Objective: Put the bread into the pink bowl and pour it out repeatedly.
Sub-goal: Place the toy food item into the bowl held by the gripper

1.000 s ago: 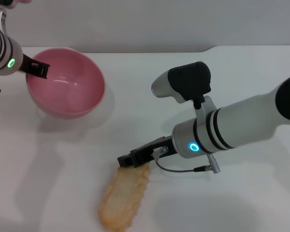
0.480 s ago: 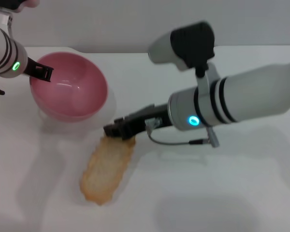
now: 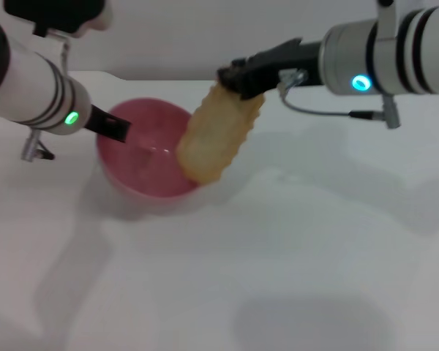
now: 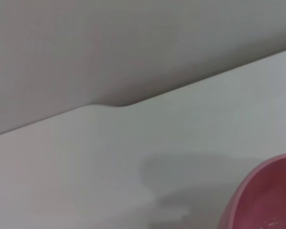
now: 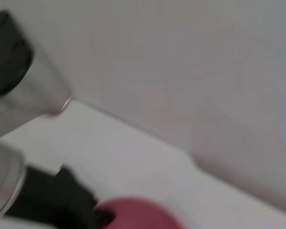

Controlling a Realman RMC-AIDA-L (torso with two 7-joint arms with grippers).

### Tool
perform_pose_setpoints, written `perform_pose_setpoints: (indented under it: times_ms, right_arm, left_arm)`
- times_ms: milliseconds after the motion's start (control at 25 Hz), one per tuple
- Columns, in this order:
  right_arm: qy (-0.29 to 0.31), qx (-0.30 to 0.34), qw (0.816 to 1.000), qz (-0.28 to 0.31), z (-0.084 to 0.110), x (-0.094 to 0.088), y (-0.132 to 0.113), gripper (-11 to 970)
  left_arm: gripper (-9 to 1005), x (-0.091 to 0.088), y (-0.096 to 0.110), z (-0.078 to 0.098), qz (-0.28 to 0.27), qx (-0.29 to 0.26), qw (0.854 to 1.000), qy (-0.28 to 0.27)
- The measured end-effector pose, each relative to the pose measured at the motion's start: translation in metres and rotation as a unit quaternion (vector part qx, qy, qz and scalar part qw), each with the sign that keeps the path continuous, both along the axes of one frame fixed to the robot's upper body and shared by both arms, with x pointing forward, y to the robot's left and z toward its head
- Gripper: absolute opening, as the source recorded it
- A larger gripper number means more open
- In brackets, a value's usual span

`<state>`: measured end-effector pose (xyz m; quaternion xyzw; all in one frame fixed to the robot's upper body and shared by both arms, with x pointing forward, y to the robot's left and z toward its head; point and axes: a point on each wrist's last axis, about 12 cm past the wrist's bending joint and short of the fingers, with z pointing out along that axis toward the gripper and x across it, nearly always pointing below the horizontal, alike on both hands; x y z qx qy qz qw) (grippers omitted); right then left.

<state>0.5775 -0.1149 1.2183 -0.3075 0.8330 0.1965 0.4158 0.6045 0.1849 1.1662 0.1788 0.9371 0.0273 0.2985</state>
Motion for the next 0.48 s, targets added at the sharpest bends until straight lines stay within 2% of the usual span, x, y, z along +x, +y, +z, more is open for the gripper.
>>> perform_pose_setpoints:
  times_ms: [200,480]
  right_arm:
    - [-0.014,-0.007,1.0,-0.011,0.004,0.002,-0.004,196]
    - [-0.002,-0.014,1.0,-0.021,-0.009,0.008,-0.005,137]
  left_arm:
    - [44,-0.004,-0.022,0.002,-0.034,-0.019,0.999,0.004]
    - [44,-0.005,-0.034,0.007,-0.052,-0.045,0.998,0.0]
